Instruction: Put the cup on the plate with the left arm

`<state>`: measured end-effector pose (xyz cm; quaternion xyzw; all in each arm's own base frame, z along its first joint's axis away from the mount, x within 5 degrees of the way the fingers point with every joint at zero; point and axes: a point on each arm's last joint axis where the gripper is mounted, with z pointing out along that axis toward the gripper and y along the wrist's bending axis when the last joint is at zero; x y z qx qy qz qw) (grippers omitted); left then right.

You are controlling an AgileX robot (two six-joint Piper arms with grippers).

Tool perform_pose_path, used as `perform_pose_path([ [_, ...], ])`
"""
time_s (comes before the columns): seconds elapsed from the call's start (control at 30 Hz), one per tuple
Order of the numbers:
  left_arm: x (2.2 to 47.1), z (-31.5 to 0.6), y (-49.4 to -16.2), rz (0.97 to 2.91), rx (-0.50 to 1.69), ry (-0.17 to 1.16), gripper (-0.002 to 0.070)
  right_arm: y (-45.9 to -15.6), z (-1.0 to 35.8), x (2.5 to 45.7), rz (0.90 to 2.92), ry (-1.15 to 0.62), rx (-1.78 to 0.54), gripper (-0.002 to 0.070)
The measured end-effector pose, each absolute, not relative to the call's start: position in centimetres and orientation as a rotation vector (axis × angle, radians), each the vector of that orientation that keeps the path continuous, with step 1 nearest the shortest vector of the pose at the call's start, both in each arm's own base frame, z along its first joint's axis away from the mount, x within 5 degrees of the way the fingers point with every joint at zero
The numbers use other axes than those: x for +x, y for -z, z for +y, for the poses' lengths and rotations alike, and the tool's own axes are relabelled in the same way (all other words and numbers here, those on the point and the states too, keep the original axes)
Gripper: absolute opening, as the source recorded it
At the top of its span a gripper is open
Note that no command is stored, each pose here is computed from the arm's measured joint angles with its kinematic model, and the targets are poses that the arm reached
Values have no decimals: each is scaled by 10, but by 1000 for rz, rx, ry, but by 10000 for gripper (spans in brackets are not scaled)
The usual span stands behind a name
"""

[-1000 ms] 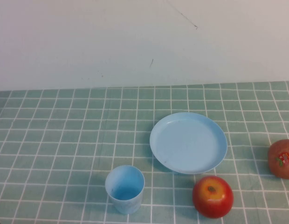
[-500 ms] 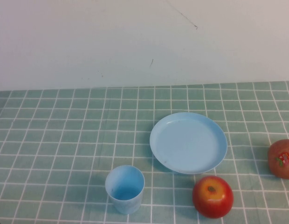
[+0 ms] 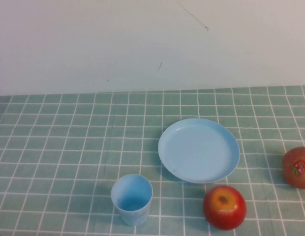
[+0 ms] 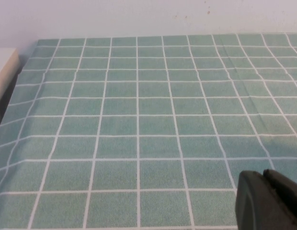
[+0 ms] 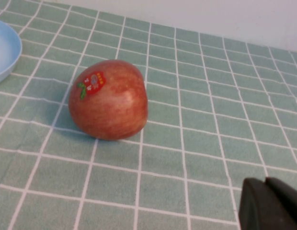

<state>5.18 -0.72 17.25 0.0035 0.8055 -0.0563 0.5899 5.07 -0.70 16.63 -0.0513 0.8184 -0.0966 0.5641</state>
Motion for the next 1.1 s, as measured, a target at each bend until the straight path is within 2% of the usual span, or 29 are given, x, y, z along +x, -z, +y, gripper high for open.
perform_pose_path([
  [0.33,53,-7,-175,1845,3,130,-3,-166,-7,51,1926,227,-121,-2],
  [0.43,55,-7,-181,1766,-49,182,-3,-166,-7,51,1926,227,-121,-2],
  [0.83,50,11,-231,1138,-412,403,-3,-166,-7,51,1926,227,-121,-2],
  [0.93,42,19,-245,899,-530,554,-3,-166,-7,51,1926,227,-121,-2],
  [1.03,35,17,-262,805,-499,619,-3,-166,-7,51,1926,227,-121,-2],
  [1.1,30,10,-285,827,-389,599,-3,-166,-7,51,1926,227,-121,-2],
])
